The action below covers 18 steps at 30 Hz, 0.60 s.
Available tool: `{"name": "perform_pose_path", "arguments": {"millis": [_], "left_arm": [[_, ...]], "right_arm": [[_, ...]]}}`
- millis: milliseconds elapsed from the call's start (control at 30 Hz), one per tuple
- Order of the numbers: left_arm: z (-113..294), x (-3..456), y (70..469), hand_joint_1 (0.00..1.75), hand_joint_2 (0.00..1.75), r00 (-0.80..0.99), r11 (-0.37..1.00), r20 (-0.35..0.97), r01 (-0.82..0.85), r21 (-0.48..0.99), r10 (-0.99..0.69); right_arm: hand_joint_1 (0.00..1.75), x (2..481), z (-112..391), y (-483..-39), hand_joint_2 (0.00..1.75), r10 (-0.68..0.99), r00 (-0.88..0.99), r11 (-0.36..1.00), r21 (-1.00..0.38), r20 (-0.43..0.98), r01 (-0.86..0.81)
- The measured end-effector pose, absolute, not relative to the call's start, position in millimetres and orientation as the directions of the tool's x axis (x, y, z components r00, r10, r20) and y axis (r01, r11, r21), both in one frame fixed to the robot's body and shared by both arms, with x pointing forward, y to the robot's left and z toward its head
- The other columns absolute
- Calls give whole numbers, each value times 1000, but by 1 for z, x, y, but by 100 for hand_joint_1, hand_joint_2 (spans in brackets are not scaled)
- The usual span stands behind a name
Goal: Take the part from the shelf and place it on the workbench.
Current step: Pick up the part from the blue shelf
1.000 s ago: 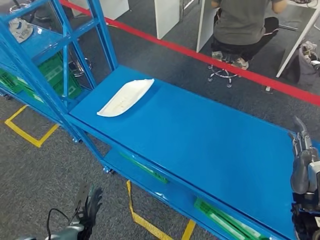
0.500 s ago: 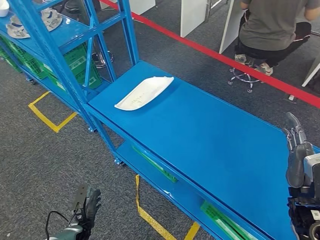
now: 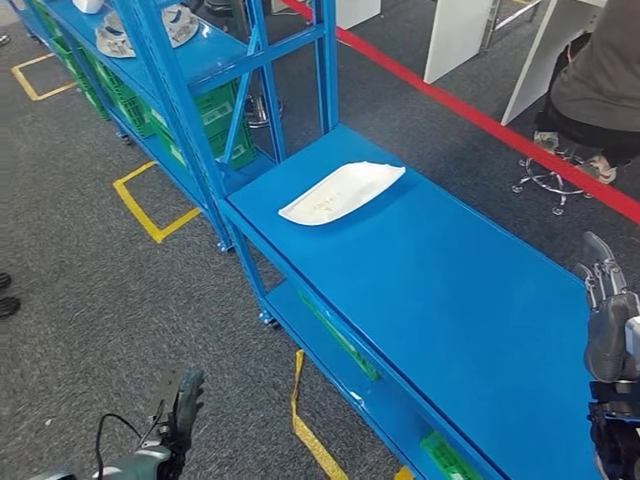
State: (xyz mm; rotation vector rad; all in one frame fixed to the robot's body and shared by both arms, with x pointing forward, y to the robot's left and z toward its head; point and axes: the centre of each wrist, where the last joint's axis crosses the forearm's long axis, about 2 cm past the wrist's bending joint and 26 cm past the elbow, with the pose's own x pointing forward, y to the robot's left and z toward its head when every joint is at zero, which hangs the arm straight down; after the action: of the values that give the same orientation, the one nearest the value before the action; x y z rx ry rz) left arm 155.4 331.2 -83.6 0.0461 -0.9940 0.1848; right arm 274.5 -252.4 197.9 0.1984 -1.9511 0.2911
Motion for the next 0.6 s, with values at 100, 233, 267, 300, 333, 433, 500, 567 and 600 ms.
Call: {"name": "perform_pose_path", "arguments": {"millis": [100,233,267,300,333,433,500,567,600], "left_arm": [[-84,153,332,0,0,533,983,835,-178,-44,134],[-83,156,332,0,0,528,983,838,-177,-46,135],[-83,156,331,0,0,529,983,838,-177,-47,136],[-84,155,331,0,0,531,983,837,-177,-48,136],[-84,154,331,0,0,532,983,836,-177,-49,137],[-84,155,331,0,0,531,982,835,-179,-55,143],[-83,156,332,0,0,529,981,836,-182,-59,148],[-83,156,334,0,0,528,981,836,-187,-59,151],[-83,156,335,0,0,529,980,835,-188,-60,152]], "right_arm": [[0,276,199,-253,0,-2,-390,956,-113,921,-273],[0,276,200,-253,0,-3,-394,956,-114,919,-272],[0,276,200,-253,0,-3,-393,955,-114,919,-273],[0,276,200,-253,0,-3,-393,955,-114,919,-273],[0,276,200,-253,0,-3,-394,955,-114,919,-273],[0,277,201,-253,0,-3,-397,955,-116,918,-273],[0,278,202,-253,0,-3,-398,954,-116,917,-275],[0,279,202,-253,0,-3,-397,954,-117,918,-278],[0,279,202,-254,0,-2,-396,953,-118,918,-278]]}}
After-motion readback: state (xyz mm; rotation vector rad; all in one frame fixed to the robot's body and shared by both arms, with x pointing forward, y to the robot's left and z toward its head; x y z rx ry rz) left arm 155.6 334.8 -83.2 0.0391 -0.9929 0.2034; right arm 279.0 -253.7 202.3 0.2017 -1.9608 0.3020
